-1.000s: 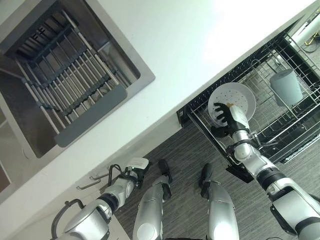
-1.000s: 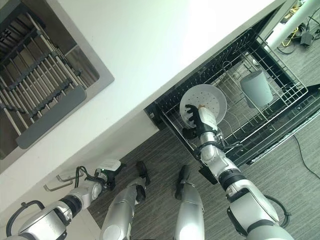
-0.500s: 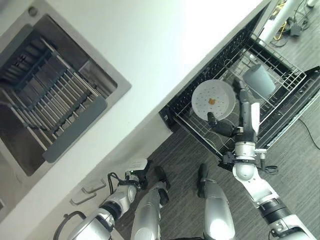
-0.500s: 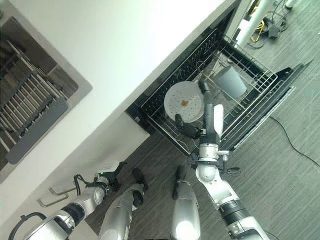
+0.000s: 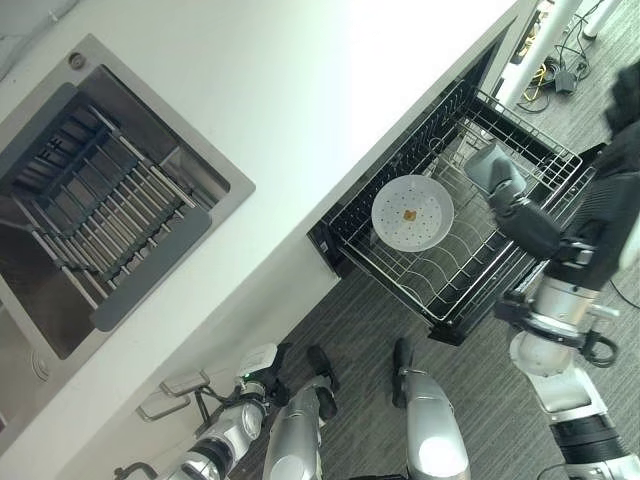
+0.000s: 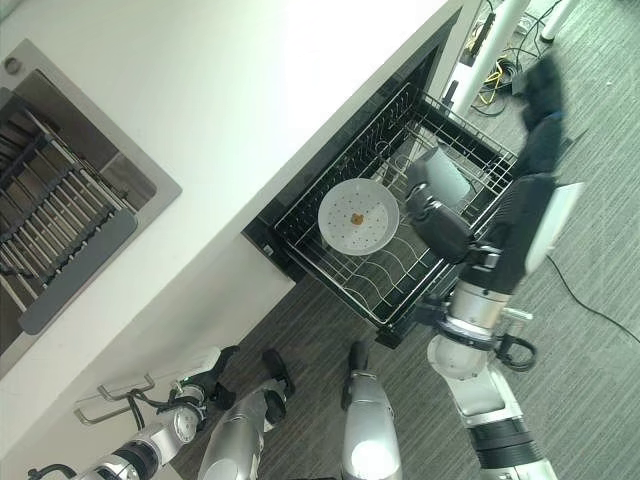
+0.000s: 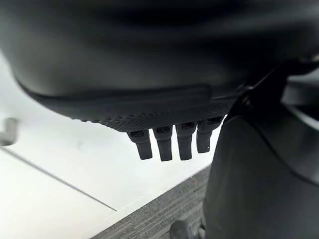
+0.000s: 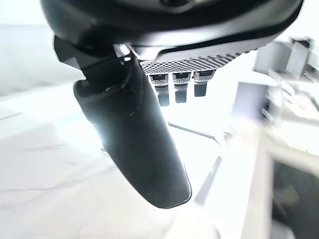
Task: Place the dishes in the dishwasher.
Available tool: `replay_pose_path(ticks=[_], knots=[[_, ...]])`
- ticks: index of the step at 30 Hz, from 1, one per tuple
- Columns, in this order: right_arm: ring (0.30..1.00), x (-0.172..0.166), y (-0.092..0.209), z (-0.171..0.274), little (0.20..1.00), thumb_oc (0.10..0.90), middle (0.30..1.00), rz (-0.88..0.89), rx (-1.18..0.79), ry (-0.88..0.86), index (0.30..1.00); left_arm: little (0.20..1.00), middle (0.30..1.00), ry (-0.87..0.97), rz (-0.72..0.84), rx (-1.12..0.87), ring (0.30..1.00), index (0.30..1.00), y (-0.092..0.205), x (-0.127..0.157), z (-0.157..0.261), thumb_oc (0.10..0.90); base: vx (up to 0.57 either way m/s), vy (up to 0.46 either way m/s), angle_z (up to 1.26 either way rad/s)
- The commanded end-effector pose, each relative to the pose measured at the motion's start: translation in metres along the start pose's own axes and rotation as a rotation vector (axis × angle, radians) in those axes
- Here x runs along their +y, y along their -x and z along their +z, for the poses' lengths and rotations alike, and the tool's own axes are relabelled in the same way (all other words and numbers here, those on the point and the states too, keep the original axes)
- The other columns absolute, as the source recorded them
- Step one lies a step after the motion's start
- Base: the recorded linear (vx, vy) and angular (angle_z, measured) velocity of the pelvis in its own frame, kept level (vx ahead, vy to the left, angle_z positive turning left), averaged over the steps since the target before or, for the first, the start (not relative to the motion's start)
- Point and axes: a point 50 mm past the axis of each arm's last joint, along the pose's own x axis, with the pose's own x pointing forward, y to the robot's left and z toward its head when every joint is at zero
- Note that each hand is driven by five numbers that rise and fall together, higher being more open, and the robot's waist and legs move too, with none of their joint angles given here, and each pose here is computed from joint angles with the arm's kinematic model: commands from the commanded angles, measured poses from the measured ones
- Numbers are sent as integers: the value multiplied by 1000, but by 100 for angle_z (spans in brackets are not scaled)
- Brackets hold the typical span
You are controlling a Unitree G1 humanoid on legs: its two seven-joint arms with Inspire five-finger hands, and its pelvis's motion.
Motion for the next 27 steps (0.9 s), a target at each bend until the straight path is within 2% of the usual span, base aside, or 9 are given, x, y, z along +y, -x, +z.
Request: replay_pose_path(ticks=[1,4,6,9,11,12,15,18,27], knots=[[900,-47,-27,4,900,800,900,-327,-122,182,900,900,900,160,19,83,900,900,9,-2,-22,800,11,-36,0],[900,-103,-16,-19,900,800,900,-521,49,300,900,900,900,231,19,131,900,900,14,1,-35,800,-7,-60,-5],[900,-129,5,-39,900,800,900,-670,227,253,900,900,900,252,3,165,900,900,18,-5,-42,800,15,-57,-5],[900,-178,65,-78,900,800,900,-990,598,128,900,900,900,286,-24,199,900,900,20,-12,-46,800,28,-51,-11],[900,-196,100,-94,900,800,900,-1071,763,127,900,900,900,287,-26,192,900,900,17,-10,-40,800,16,-52,-7],[900,-199,106,-97,900,800,900,-1076,794,143,900,900,900,286,-26,187,900,900,15,-9,-38,800,-7,-49,-2],[900,-196,129,-112,900,800,900,-1032,968,251,900,900,900,272,-25,148,900,900,11,-7,-28,800,-7,-12,0],[900,-175,151,-127,900,800,900,-738,1167,393,900,900,900,238,-37,79,900,900,7,-4,-12,800,-19,7,14],[900,-102,133,-143,900,800,900,-48,1090,507,900,900,900,222,-73,27,900,900,13,-11,-8,800,34,40,10]])
